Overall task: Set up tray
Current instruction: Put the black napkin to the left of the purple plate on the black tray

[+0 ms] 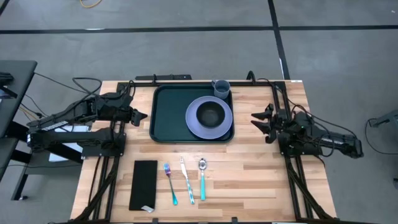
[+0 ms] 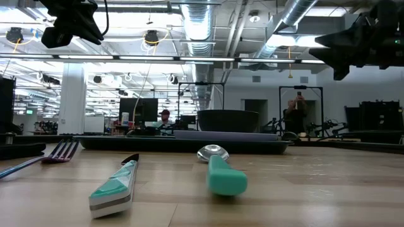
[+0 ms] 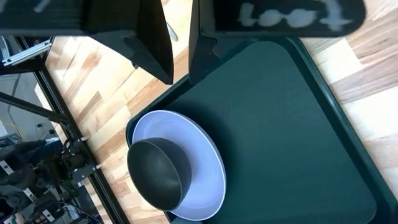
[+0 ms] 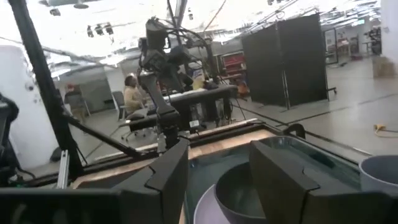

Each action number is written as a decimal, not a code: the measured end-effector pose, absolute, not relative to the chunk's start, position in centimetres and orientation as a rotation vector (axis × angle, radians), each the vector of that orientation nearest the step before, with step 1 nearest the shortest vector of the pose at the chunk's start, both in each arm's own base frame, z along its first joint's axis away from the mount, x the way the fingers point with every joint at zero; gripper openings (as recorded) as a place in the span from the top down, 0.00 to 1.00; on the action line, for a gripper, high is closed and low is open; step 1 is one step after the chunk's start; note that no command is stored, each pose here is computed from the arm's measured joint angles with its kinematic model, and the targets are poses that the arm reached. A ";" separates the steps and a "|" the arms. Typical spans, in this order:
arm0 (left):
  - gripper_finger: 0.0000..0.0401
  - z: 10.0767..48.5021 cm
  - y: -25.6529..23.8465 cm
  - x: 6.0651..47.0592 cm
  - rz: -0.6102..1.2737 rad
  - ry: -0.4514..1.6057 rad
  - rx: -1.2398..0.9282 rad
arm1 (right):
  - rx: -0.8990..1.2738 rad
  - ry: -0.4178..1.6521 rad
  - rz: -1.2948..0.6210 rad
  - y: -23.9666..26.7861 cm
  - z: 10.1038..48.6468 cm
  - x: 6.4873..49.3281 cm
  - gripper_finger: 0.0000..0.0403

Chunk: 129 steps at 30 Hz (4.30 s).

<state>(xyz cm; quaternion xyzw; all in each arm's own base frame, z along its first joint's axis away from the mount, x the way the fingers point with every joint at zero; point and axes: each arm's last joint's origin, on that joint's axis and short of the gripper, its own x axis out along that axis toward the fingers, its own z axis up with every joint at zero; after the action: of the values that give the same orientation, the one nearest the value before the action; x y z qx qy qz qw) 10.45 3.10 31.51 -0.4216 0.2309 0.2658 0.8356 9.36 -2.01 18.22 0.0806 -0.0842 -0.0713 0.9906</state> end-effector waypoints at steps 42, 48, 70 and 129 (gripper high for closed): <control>0.91 28.6 1.7 7.5 0.374 1.096 -0.658 | 0.191 -0.022 -0.249 -2.4 16.7 9.4 0.65; 0.90 25.8 1.1 6.9 0.195 1.290 -0.620 | 0.192 -0.022 -0.250 -2.4 16.7 9.4 0.65; 0.69 22.3 -2.9 14.9 0.134 1.466 -0.384 | 0.192 -0.020 -0.249 -2.4 16.7 9.4 0.65; 0.99 13.5 -7.0 19.2 -0.075 1.563 -0.118 | 0.192 -0.020 -0.249 -2.4 16.7 9.4 0.65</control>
<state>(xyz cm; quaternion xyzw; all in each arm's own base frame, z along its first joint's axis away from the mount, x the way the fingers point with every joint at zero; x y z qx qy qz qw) 19.18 -6.98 13.52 -0.0529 0.7037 -0.0336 0.7078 9.41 -2.41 16.71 0.0954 -0.0098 -0.1241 0.9876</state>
